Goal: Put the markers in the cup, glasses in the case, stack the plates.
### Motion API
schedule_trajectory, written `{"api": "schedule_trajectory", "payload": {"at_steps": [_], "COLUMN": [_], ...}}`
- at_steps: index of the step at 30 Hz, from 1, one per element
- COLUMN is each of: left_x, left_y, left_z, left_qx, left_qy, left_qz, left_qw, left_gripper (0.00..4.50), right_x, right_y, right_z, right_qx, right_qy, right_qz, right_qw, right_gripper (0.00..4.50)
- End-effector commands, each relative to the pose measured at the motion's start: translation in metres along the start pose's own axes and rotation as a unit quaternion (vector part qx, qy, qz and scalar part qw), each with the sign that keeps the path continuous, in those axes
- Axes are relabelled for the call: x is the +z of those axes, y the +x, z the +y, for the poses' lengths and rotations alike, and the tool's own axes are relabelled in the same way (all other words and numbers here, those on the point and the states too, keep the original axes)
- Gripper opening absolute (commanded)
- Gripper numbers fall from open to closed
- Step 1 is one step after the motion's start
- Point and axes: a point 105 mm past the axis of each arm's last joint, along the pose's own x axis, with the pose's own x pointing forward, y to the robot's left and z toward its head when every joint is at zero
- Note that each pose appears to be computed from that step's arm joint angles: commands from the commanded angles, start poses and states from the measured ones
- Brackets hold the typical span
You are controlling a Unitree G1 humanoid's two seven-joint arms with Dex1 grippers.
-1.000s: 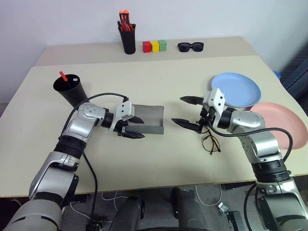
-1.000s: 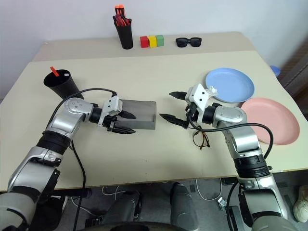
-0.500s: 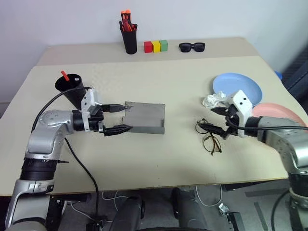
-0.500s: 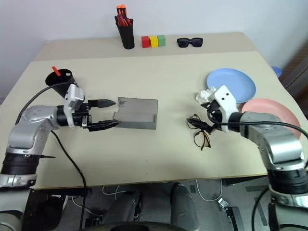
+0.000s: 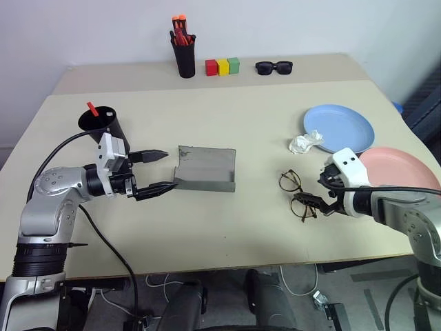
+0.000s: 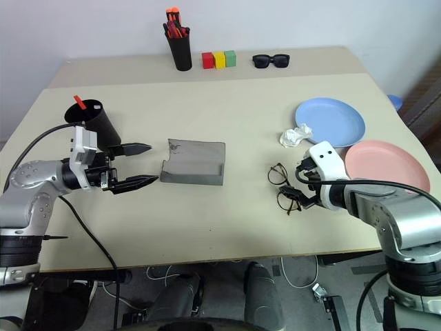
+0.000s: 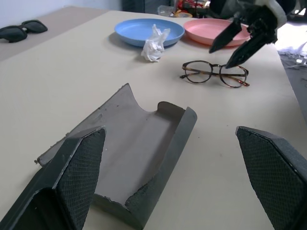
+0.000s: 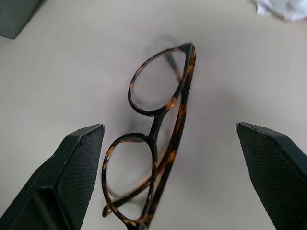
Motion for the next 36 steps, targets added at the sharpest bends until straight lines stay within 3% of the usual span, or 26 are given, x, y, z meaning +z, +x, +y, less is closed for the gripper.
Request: {"api": "schedule_trajectory", "payload": {"at_steps": [1,3,14,17,19,20,27,36], "left_x": [0.011,0.011,0.012,0.012,0.012,0.013,0.013,0.012], "left_y": [-0.002,-0.002,0.001,0.001,0.001,0.0,-0.005,-0.037], "left_z": [-0.002,-0.003,-0.007,-0.008,-0.008,-0.008,-0.005,0.002], "left_qx": [0.001,0.001,0.008,0.009,0.012,0.014,0.03,0.092], "left_qy": [0.024,0.022,0.023,0.025,0.026,0.026,0.022,-0.002], "left_qz": [-0.012,-0.011,-0.012,-0.012,-0.011,-0.012,-0.007,-0.001], "left_qw": [1.0,1.0,1.0,1.0,1.0,0.999,0.999,0.996], "left_gripper": [4.5,4.5,4.5,4.5,4.5,4.5,4.5,4.5], "right_x": [0.003,0.004,0.003,0.001,0.002,0.002,0.021,0.129], "right_y": [-0.001,0.002,0.011,0.014,0.016,0.016,0.018,0.033], "right_z": [0.0,0.003,0.001,0.001,0.001,0.001,0.003,0.047], "right_qx": [-0.008,-0.003,-0.007,-0.008,-0.009,-0.008,-0.002,0.092], "right_qy": [0.002,0.01,0.03,0.024,0.028,0.028,-0.008,-0.096], "right_qz": [-0.006,-0.01,0.0,0.008,0.008,0.008,-0.017,-0.176], "right_qw": [1.0,1.0,1.0,1.0,1.0,1.0,1.0,0.975], "right_gripper": [3.16,2.19,2.19,1.34,0.31,0.01,0.01,0.01]}}
